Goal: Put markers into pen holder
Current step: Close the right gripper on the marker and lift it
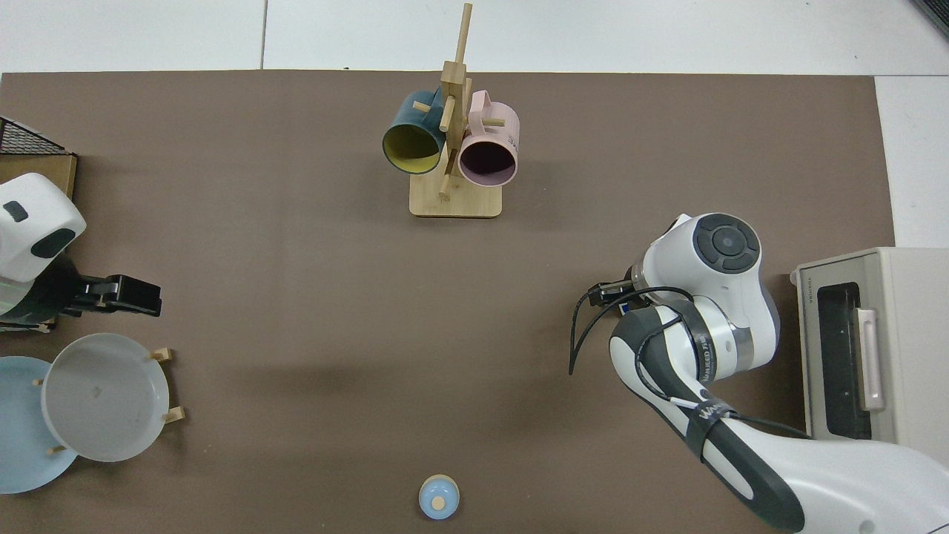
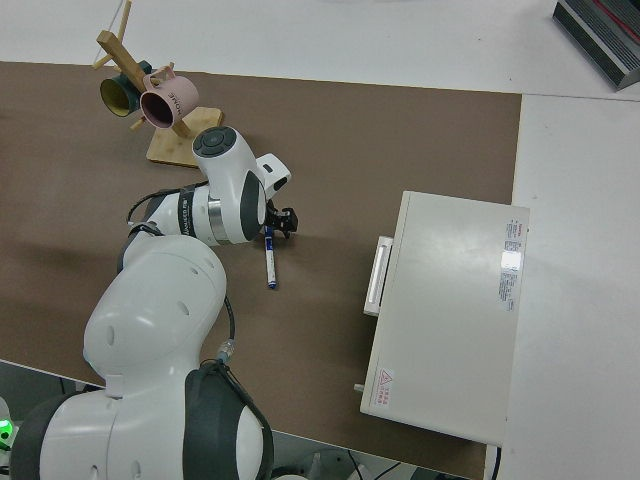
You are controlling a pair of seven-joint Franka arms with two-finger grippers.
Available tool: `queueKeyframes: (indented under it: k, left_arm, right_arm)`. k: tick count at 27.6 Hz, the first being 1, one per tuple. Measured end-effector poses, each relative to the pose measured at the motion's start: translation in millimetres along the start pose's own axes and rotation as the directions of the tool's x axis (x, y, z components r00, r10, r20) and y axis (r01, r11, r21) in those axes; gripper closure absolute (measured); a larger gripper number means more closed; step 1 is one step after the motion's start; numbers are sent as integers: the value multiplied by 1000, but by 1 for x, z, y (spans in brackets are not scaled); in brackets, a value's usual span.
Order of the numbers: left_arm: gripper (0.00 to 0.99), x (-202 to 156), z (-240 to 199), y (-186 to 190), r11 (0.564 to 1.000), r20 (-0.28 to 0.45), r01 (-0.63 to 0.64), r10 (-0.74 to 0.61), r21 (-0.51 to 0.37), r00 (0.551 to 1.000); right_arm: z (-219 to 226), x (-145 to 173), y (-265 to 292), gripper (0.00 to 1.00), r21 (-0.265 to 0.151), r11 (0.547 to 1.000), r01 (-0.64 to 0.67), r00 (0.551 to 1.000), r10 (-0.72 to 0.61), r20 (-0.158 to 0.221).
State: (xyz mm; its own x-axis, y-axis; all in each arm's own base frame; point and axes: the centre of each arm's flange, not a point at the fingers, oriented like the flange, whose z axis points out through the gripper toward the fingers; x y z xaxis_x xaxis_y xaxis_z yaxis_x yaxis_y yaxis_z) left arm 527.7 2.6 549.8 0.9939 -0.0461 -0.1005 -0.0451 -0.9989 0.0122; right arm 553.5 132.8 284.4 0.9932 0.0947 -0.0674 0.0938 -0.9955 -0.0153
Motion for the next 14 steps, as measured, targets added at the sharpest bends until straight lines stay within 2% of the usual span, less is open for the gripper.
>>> queueKeyframes:
  k: [2,8,9,11,12,14]
  left_arm:
    - [0,0,0,0,1000,0,0,0,0,1000]
    - [0,0,0,0,1000,0,0,0,0,1000]
    - [0,0,0,0,1000,0,0,0,0,1000]
    - [0,0,0,0,1000,0,0,0,0,1000]
    - [0,0,0,0,1000,-1,0,0,0,1000]
    - [0,0,0,0,1000,-1,0,0,0,1000]
  right_arm:
    - [2,-2,1,225,-3,1000,0,1000,0,4]
    - [4,-5,1,251,-24,1000,13,1000,-13,7]
    - [3,-5,0,322,-27,1000,11,1000,-10,4]
    - [0,-5,-1,396,-32,999,3,1000,-3,-2]
    - [0,-5,-2,511,-32,999,-2,1000,2,-4]
    - [-2,-6,-4,590,-32,999,-17,1000,17,-6]
